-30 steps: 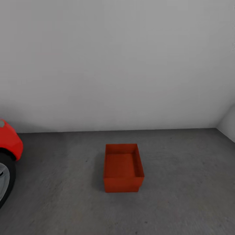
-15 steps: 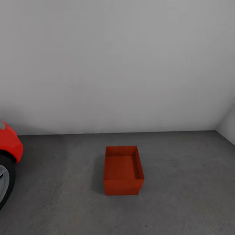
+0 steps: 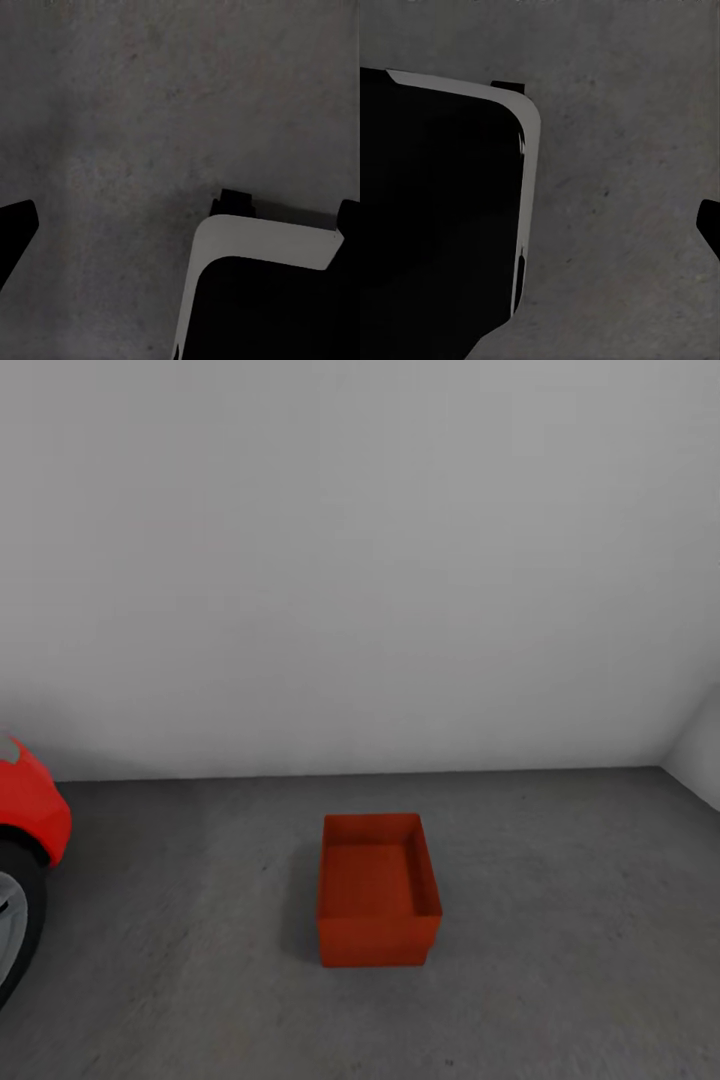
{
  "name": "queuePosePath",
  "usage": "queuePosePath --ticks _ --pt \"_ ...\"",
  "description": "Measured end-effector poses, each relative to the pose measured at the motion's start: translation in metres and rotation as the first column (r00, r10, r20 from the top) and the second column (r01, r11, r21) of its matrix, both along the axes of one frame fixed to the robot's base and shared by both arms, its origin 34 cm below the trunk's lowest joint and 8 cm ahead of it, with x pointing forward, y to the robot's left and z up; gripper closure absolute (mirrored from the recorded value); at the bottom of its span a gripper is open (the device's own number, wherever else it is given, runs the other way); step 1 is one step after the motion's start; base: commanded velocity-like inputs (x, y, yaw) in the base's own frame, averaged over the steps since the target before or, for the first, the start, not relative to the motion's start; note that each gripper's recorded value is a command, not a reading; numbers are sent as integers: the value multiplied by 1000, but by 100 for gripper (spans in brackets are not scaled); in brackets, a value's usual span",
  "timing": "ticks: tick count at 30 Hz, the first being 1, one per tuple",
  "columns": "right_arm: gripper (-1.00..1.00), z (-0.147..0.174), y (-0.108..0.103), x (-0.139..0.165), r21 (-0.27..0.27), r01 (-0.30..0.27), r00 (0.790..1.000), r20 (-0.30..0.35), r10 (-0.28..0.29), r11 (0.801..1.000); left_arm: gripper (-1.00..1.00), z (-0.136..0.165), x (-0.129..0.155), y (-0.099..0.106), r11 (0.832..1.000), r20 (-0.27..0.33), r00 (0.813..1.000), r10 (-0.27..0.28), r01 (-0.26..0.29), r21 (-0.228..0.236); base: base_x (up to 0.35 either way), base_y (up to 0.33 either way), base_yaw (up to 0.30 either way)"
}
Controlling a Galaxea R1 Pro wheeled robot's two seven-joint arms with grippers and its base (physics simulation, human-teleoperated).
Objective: Move the two storage containers from the living room to the garage. In the garage, place one container on the floor and stack the other container on top of it (either order is fine).
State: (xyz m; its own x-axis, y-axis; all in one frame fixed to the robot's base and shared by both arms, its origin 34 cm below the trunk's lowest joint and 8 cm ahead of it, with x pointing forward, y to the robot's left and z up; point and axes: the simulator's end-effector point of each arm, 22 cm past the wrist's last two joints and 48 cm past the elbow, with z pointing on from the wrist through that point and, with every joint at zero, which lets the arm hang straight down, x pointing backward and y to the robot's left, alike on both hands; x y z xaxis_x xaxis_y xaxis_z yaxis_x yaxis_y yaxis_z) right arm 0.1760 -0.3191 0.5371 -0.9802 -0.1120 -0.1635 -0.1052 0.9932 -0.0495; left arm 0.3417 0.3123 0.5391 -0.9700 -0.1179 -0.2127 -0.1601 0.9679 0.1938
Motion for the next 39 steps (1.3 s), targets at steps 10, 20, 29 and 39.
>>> queuePosePath --ticks 10,20,29,39 --pt "-100 1 0 5 0 -2 1000 10 2 1000 -100 3 6 0 1000 17 1000 0 0 0 0 0 0" --pt "-100 1 0 11 -6 -6 1000 25 6 1000 -100 7 12 0 1000 33 999 0 0 0 0 0 0" --pt "-100 2 -1 16 -8 -7 999 39 7 1000 -100 10 18 0 1000 48 999 0 0 0 0 0 0" --pt "-100 3 -1 22 -8 -7 998 56 8 1000 -100 14 24 0 1000 64 998 0 0 0 0 0 0"
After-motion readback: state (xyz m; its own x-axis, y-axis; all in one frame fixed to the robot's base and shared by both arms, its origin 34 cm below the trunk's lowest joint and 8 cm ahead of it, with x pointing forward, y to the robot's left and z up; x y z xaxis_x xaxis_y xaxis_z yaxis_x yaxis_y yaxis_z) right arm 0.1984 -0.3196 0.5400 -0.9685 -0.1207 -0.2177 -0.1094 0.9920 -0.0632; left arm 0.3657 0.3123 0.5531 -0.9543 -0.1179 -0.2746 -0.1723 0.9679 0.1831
